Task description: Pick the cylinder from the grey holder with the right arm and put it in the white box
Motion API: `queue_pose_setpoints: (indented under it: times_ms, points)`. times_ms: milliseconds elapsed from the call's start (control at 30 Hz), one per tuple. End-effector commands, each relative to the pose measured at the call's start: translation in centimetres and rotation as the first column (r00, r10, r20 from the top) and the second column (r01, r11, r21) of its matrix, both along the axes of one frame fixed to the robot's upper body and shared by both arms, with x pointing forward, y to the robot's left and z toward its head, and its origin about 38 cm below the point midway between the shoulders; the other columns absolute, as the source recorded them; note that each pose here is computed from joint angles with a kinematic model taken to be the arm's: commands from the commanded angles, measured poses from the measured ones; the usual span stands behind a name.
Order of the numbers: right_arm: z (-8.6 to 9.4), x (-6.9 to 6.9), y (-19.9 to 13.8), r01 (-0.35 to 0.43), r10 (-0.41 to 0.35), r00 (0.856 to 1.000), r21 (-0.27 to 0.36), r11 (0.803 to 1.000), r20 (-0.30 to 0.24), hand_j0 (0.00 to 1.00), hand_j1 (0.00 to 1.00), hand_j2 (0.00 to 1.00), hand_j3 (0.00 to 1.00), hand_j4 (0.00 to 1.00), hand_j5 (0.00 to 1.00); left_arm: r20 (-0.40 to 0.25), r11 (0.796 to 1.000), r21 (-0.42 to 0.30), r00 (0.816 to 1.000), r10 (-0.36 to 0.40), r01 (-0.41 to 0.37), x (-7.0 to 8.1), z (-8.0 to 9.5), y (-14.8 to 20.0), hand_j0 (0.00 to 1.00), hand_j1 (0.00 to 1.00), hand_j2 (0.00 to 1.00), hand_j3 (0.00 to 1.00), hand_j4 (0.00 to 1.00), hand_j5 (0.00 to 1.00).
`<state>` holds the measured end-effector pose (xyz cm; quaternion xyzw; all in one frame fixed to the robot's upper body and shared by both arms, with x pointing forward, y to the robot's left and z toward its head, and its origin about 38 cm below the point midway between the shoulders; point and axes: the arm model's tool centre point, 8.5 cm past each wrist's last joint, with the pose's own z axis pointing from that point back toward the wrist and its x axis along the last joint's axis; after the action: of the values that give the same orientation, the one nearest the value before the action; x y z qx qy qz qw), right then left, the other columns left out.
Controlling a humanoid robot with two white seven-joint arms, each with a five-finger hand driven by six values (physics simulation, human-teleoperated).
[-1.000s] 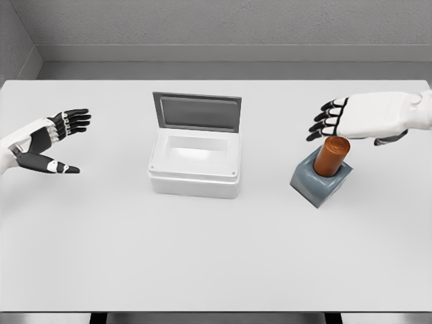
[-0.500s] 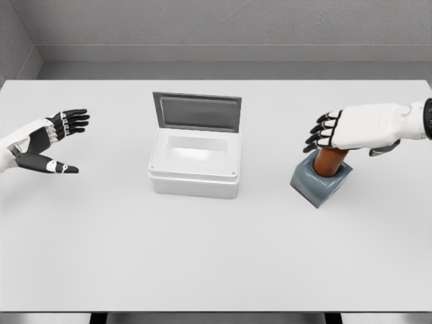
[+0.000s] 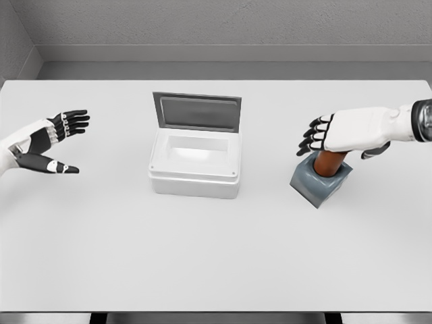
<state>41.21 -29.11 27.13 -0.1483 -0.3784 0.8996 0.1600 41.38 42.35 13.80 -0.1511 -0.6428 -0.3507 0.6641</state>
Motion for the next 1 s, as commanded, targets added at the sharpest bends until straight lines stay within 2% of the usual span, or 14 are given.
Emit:
queue_pose_setpoints:
  times_ms: [0,33,167,233,367,500,633,700,833,900,967]
  points:
    - [0.0,0.0,0.1,0.001,-0.001,1.000,0.004,1.000,-0.001,1.00,1.00,1.00,1.00,1.00,1.00,-0.001,1.000,-0.006,1.000,0.004,-0.004,0.0,0.0,0.1,1.00,1.00,1.00,1.00,1.00,1.00]
    - [-0.1,0.0,0.1,0.001,-0.001,1.000,0.004,1.000,-0.003,1.00,1.00,1.00,1.00,1.00,1.00,-0.003,1.000,-0.006,1.000,0.004,-0.004,-0.1,0.0,0.1,1.00,1.00,1.00,1.00,1.00,1.00]
    - [0.0,0.0,0.2,-0.002,0.002,1.000,0.004,1.000,-0.001,0.81,0.81,0.81,0.81,0.81,0.81,-0.006,1.000,-0.013,1.000,0.013,-0.013,-0.1,-0.1,0.3,1.00,1.00,1.00,1.00,1.00,1.00]
    - [0.0,0.0,0.5,-0.009,0.009,1.000,0.008,1.000,-0.002,0.67,0.67,0.67,0.67,0.67,0.67,-0.004,1.000,-0.014,1.000,0.013,-0.013,-0.1,-0.1,0.3,1.00,1.00,1.00,1.00,1.00,1.00]
    - [-0.4,-0.1,0.7,-0.015,0.015,1.000,0.004,1.000,-0.012,0.49,0.49,0.49,0.49,0.49,0.49,-0.006,1.000,-0.012,1.000,0.016,-0.016,-0.1,-0.1,0.4,1.00,1.00,1.00,1.00,1.00,1.00]
    - [-0.4,-0.1,0.6,-0.014,0.014,1.000,0.003,1.000,-0.011,0.13,0.13,0.13,0.13,0.13,0.13,-0.007,1.000,-0.012,1.000,0.017,-0.017,-0.1,-0.1,0.4,1.00,1.00,1.00,1.00,1.00,1.00]
    - [-0.4,-0.1,0.5,-0.012,0.012,1.000,0.003,1.000,-0.012,0.00,0.00,0.00,0.00,0.00,0.00,-0.013,1.000,-0.010,1.000,0.023,-0.023,-0.1,-0.2,0.6,1.00,1.00,1.00,1.00,1.00,1.00]
    - [-0.2,0.0,0.2,-0.003,0.003,1.000,0.004,1.000,-0.008,0.00,0.00,0.00,0.00,0.00,0.00,-0.013,1.000,-0.010,1.000,0.023,-0.023,-0.1,-0.2,0.6,1.00,1.00,1.00,1.00,1.00,1.00]
    - [2.7,0.9,-3.2,0.096,-0.097,0.994,0.022,0.995,0.057,0.00,0.00,0.00,0.00,0.00,0.00,-0.013,1.000,-0.010,1.000,0.023,-0.023,-0.1,-0.2,0.6,1.00,1.00,1.00,1.00,1.00,1.00]
    - [3.2,0.9,-3.8,0.113,-0.114,0.991,0.028,0.993,0.067,0.00,0.00,0.00,0.00,0.00,0.00,-0.013,1.000,-0.010,1.000,0.023,-0.023,-0.1,-0.2,0.6,1.00,1.00,1.00,1.00,1.00,1.00]
    - [4.7,1.4,-3.6,0.117,-0.124,0.988,0.076,0.990,0.091,0.00,0.00,0.00,0.00,0.00,0.00,-0.013,1.000,-0.010,1.000,0.023,-0.023,-0.1,-0.2,0.6,1.00,1.00,1.00,1.00,1.00,1.00]
